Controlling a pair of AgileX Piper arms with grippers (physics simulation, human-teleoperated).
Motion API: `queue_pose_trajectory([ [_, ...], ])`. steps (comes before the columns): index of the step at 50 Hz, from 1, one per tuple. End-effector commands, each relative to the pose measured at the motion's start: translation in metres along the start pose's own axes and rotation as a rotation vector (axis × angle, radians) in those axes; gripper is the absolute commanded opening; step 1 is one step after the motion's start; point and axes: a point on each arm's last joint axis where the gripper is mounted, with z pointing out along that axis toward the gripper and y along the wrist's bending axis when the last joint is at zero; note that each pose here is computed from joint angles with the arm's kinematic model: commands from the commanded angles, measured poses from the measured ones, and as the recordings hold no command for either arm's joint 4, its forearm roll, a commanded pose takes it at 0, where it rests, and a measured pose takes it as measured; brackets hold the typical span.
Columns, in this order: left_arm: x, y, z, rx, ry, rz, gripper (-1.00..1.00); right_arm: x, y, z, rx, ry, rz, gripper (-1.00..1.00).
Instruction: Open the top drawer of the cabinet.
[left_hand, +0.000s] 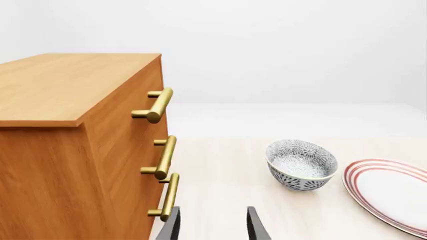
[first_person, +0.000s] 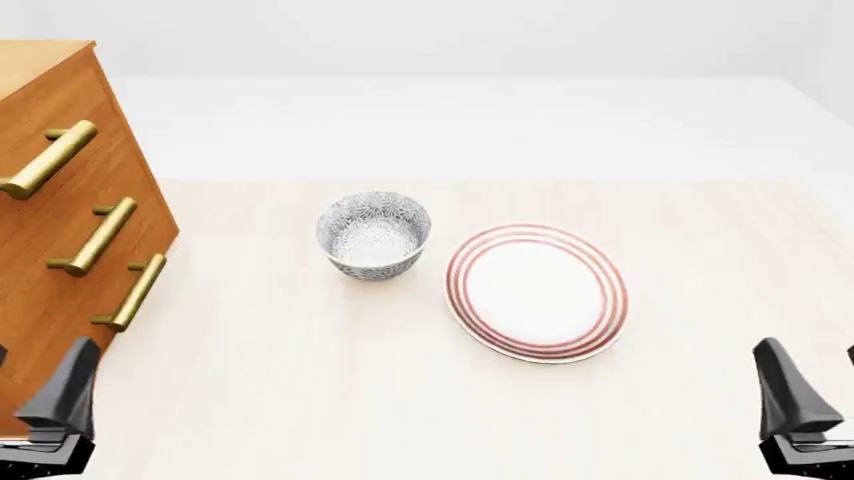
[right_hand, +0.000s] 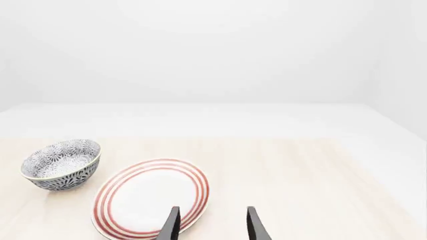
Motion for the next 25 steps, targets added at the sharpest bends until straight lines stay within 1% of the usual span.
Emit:
queue_pose_trajectory([
  [1,-0.001,0.000,0.001,0.002,0.001,0.000,1.00,-0.001,0.000,0.000,0.000,0.000,-0.002,1.00],
  [7,-0.001,0.000,0.000,-0.003,0.000,-0.004,1.00,-0.001,0.000,0.000,0.000,0.000,-0.002,1.00],
  [13,-0.002,0.000,0.000,0.002,-0.009,0.015,1.00,-0.001,0.000,0.000,0.000,0.000,-0.002,1.00],
  [15,-0.004,0.000,0.000,0.000,-0.014,0.025,1.00,-0.001,0.000,0.000,0.000,0.000,-0.003,1.00],
  [18,-0.005,0.000,-0.001,-0.002,-0.011,0.064,1.00,-0.001,0.000,0.000,0.000,0.000,-0.003,1.00],
  [21,-0.009,0.000,-0.001,-0.004,-0.011,0.068,1.00,-0.001,0.000,0.000,0.000,0.000,-0.003,1.00],
  [23,-0.012,0.000,-0.001,0.001,-0.008,0.105,1.00,-0.001,0.000,0.000,0.000,0.000,-0.003,1.00],
  [25,-0.018,0.000,-0.001,0.005,-0.016,0.119,1.00,-0.001,0.000,0.000,0.000,0.000,-0.003,1.00],
])
